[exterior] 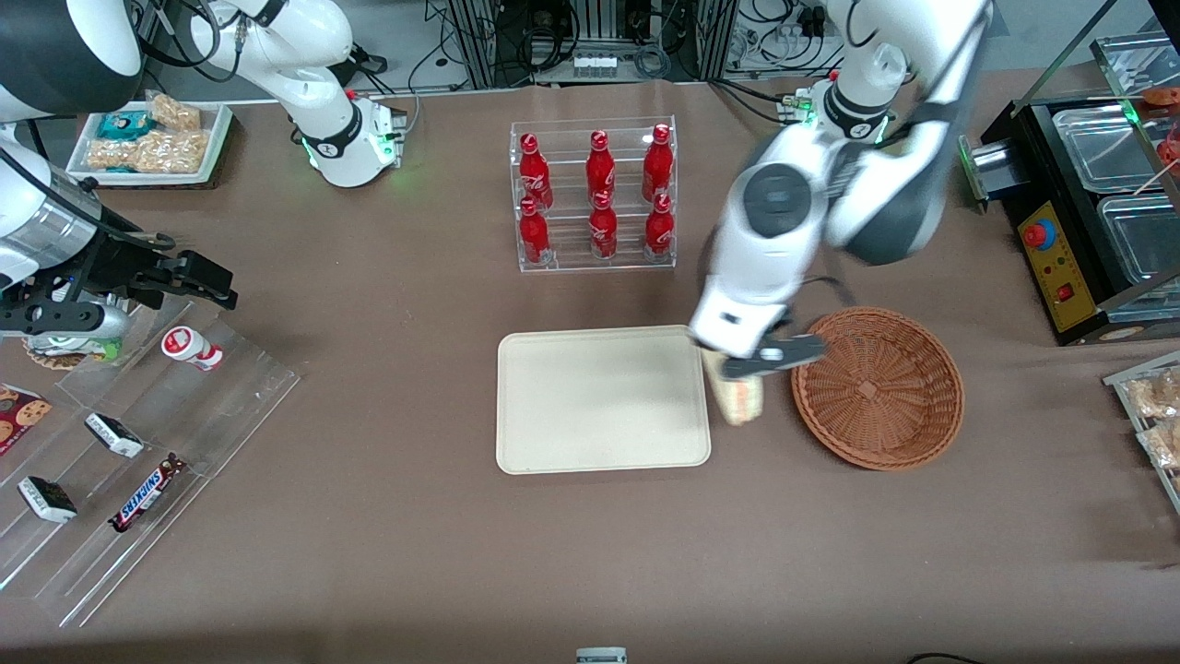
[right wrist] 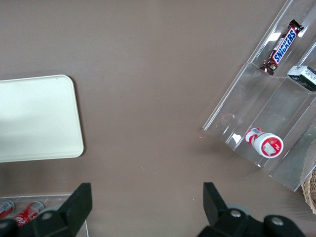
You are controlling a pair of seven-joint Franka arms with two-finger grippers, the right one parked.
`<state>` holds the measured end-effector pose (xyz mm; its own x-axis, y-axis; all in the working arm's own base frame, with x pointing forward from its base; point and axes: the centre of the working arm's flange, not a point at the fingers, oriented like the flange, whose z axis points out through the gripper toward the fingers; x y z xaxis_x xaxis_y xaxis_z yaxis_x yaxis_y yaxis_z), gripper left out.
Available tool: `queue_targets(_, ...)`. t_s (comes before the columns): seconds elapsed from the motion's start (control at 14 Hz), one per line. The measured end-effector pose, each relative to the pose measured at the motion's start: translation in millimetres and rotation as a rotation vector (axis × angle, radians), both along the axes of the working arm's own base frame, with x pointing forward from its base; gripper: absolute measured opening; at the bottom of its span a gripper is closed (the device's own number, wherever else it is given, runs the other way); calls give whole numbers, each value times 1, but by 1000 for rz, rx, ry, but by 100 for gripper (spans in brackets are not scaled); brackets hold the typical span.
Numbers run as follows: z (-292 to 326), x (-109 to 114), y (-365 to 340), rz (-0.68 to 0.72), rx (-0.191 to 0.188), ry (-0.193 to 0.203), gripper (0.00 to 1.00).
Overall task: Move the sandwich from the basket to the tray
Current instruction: 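Lower the sandwich onto the middle of the cream tray, then open the left gripper and withdraw it up past the basket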
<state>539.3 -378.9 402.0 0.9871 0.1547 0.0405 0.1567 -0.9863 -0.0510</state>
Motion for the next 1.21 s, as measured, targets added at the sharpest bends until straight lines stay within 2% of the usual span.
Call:
queue_targets(0.21,-61,-25,-67,-113,-19,-12,19)
queue_targets(0.43,-104,-40,-100,-177,-33,-27,14)
queue_targets(0.79,-143,-44,-109,-221,10,-12,14)
queue_targets(0.86,-148,-44,-108,-222,13,-8,19)
queue_targets(1.07,-145,-39,-111,-221,1,-23,49)
queue_targets(1.21,-123,-26,-112,-208,-20,-61,69)
